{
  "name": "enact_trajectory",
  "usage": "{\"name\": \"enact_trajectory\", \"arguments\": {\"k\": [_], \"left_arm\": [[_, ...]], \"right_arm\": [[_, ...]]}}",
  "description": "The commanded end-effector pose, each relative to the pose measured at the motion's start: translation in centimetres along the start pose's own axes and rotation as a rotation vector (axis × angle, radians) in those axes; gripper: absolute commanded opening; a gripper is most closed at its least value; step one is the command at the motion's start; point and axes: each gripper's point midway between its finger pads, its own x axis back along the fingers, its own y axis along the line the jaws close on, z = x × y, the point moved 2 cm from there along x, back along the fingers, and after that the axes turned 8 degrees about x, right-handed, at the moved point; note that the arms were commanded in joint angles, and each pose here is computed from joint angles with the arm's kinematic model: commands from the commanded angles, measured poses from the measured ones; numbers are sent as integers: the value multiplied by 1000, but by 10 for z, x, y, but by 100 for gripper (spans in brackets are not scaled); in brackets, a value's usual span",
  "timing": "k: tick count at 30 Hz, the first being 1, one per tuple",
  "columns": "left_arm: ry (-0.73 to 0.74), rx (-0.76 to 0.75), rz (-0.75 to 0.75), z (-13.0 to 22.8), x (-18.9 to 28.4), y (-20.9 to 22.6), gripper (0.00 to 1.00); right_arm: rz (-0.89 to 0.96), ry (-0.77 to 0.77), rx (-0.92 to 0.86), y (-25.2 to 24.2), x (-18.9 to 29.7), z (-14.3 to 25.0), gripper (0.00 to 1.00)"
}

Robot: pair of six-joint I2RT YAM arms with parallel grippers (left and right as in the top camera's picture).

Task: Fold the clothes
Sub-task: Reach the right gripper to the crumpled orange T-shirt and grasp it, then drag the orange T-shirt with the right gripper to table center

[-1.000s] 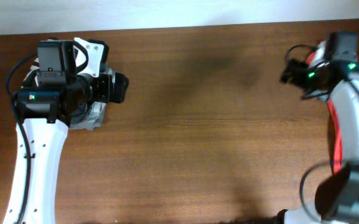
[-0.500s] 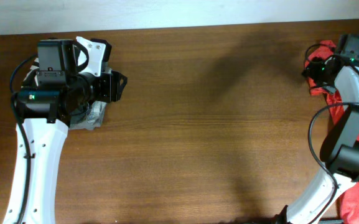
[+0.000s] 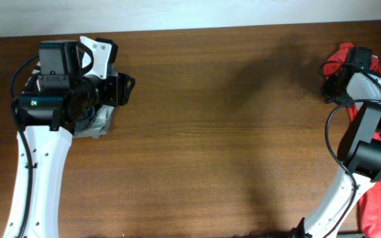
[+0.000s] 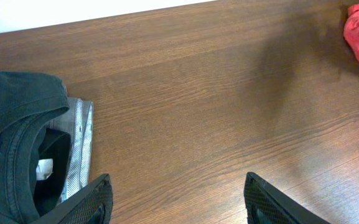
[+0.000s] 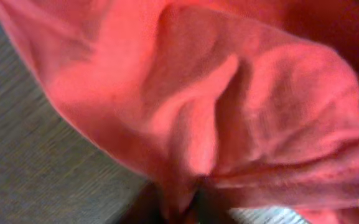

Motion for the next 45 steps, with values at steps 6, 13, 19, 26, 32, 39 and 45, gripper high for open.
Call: {"name": "enact_trajectory", "arguments": {"k": [6, 13, 19, 26, 32, 39, 45], "left_arm": [[-20, -6, 16, -7, 4, -4, 67], [-27, -6, -35, -8, 6, 3, 63], [-59, -8, -70, -15, 18, 6, 62], [-175, 5, -336, -41, 77, 37, 64], [-300, 3, -391, -59, 128, 36, 76], [-326, 8, -451, -57, 144, 40, 77], [-254, 8, -365, -49, 123, 34, 77]], "right_arm": [[-350, -98, 87, 58, 88, -23, 4], [-630, -177, 298, 146, 204, 0, 4], [-809, -63, 571, 249, 254, 88, 4], [-829, -16, 894, 338, 288, 204, 4], [-914, -8, 1142, 378, 326, 299, 4], [-758, -107, 1232, 380, 328, 325, 46], [-638, -71, 1048, 351, 299, 262, 52]]}}
